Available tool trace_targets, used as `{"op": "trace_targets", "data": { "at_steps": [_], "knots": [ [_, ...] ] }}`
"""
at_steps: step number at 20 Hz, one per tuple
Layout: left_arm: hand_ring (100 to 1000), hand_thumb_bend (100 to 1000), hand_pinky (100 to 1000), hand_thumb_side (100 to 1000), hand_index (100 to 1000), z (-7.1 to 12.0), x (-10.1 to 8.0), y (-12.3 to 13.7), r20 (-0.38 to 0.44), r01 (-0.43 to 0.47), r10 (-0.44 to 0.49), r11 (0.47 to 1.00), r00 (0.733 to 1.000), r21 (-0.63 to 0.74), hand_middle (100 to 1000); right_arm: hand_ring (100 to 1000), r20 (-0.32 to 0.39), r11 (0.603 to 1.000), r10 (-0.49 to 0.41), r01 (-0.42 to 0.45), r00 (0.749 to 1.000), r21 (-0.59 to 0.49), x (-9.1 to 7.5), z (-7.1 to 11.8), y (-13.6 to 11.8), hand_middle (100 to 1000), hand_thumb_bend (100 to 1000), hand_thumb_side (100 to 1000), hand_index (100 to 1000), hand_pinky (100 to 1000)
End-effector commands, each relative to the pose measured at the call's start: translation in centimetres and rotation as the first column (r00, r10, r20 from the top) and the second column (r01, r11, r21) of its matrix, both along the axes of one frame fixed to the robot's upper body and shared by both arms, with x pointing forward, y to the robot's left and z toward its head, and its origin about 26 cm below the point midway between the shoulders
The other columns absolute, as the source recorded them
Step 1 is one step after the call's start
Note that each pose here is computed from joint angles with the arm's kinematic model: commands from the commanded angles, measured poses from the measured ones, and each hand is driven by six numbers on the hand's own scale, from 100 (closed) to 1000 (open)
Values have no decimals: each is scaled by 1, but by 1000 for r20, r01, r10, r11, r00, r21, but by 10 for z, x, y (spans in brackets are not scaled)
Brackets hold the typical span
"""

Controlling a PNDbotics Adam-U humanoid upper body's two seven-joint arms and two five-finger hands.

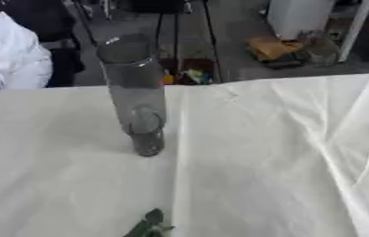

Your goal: Arrange flowers into the vase.

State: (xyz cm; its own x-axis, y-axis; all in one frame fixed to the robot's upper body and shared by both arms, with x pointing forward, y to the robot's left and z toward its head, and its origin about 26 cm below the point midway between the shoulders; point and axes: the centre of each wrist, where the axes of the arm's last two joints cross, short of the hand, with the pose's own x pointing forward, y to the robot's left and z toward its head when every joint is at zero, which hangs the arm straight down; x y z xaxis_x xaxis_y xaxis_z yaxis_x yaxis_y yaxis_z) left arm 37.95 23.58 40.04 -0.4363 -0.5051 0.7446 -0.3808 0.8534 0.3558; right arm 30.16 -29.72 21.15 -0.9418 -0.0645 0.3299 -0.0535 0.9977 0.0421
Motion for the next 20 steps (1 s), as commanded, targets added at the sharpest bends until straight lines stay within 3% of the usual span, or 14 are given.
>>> {"op": "trace_targets", "data": {
  "at_steps": [1, 9, 13, 20],
  "knots": [
    [100, 145, 100, 327, 100, 19, -8, 3, 71, 11, -8, 999, 997, -42, 100, 731, 24, 1000, 10, -10, 1000, -27, -3, 8, -2, 426, 100, 850, 863, 782],
    [100, 156, 100, 342, 100, 20, -9, 0, 92, 56, -46, 992, 995, -114, 100, 734, 21, 999, 12, -11, 1000, -32, -3, 8, -2, 421, 100, 851, 865, 785],
    [100, 161, 100, 340, 100, 40, -12, -7, 168, 119, -85, 973, 982, -200, 100, 735, 12, 999, 13, -12, 1000, -43, -4, 6, -2, 421, 100, 851, 865, 786],
    [100, 179, 100, 331, 100, 54, -18, -18, 291, 178, -92, 943, 952, -283, 100, 735, 7, 999, 16, -15, 1000, -46, -4, 5, -2, 420, 100, 857, 865, 786]
  ]
}}
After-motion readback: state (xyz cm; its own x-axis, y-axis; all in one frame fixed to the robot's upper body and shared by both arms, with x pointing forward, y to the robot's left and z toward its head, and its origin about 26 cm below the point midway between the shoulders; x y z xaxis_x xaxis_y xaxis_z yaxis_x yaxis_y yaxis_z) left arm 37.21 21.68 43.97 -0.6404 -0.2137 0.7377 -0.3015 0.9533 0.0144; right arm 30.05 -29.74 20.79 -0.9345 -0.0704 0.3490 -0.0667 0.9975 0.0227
